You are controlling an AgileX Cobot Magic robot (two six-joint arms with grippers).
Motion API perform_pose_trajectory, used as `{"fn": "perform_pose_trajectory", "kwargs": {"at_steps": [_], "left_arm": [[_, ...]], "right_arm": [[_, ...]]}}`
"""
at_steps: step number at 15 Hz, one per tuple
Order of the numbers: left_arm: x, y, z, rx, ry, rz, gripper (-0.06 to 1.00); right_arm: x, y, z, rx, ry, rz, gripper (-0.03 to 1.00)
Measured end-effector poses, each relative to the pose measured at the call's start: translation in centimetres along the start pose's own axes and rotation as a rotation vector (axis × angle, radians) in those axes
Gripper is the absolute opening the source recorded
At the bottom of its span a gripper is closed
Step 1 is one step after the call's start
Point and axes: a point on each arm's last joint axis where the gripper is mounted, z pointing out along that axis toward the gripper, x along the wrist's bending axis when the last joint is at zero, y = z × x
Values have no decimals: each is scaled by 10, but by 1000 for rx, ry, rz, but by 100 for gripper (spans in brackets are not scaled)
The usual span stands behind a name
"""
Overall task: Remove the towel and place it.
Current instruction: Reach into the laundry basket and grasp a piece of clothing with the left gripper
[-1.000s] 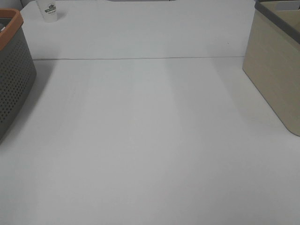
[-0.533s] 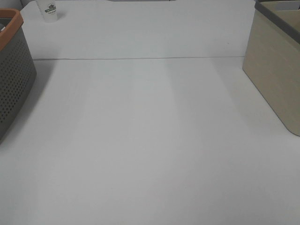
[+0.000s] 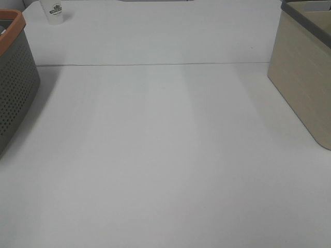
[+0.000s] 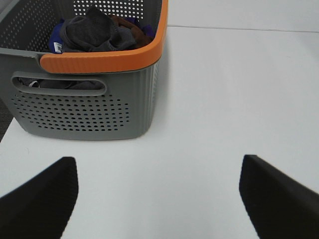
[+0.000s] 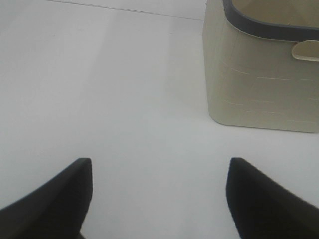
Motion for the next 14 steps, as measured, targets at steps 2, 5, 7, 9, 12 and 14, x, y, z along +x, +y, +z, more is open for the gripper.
{"fn": "perform_pose_trajectory", "kwargs": {"at_steps": [2,5,7,9,12,14], "left_arm": [[0,0,0,0,0,0,82],[0,0,0,0,1,1,82],[0,0,0,0,1,1,82],[0,0,0,0,1,1,82],[2,0,0,-1,26,-28,82],[7,0,0,-7,75,-89,82]], "right_arm": [[0,0,0,0,0,0,74],[0,0,0,0,0,0,74],[0,0,0,0,0,0,74],[0,0,0,0,0,0,74],[0,0,0,0,0,0,74],[0,0,0,0,0,0,74]]}}
